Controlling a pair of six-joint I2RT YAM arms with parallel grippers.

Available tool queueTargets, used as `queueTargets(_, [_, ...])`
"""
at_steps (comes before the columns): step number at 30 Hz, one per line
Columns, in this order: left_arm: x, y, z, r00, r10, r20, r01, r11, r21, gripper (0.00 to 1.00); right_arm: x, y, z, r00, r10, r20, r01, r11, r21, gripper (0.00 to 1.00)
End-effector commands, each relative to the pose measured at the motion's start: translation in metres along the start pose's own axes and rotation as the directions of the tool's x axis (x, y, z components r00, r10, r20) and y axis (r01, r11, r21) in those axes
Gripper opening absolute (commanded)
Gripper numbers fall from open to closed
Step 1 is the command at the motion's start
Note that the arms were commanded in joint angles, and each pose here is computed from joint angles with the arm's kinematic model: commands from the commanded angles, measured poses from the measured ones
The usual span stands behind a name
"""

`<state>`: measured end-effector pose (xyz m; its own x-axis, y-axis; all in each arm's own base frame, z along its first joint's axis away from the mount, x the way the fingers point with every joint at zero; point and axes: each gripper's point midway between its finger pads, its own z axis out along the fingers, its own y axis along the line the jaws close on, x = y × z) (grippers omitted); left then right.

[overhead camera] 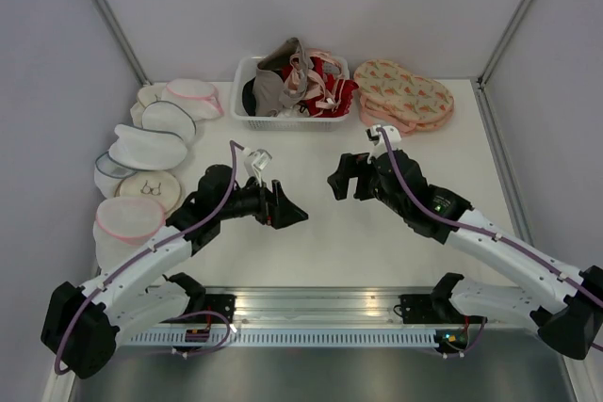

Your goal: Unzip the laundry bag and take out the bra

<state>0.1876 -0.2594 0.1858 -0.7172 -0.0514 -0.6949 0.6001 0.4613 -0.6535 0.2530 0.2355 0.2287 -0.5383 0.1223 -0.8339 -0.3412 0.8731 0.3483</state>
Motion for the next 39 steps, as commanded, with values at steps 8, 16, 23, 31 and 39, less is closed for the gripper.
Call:
queueTargets(8, [0.014,0.007,0.003,1.000,-0.014,-0.005,0.014,1.000,0.008,1.00,-0.077,-0.059,0.001,0.980,-0.107,0.169,0.028,0.910,0.414,0.98])
queueTargets(16, [0.029,0.014,-0.002,0.999,-0.035,-0.003,0.035,0.999,-0.010,1.00,-0.117,-0.217,0.046,0.982,0.060,0.177,-0.160,0.760,0.630,0.98])
queueTargets(23, [0.043,0.024,-0.004,0.998,-0.061,-0.008,0.060,0.998,-0.035,1.00,-0.127,-0.287,0.108,0.983,0.144,0.117,-0.184,0.701,0.689,0.98])
queueTargets(31, [0.056,0.030,-0.011,0.997,-0.082,0.012,0.082,0.995,-0.051,1.00,-0.079,-0.363,0.122,0.817,0.464,0.341,-0.569,0.558,0.604,0.98])
queueTargets(39, [0.057,0.032,-0.014,0.996,-0.091,0.020,0.093,0.993,-0.068,1.00,-0.046,-0.385,0.151,0.710,0.598,0.372,-0.701,0.545,0.460,0.96])
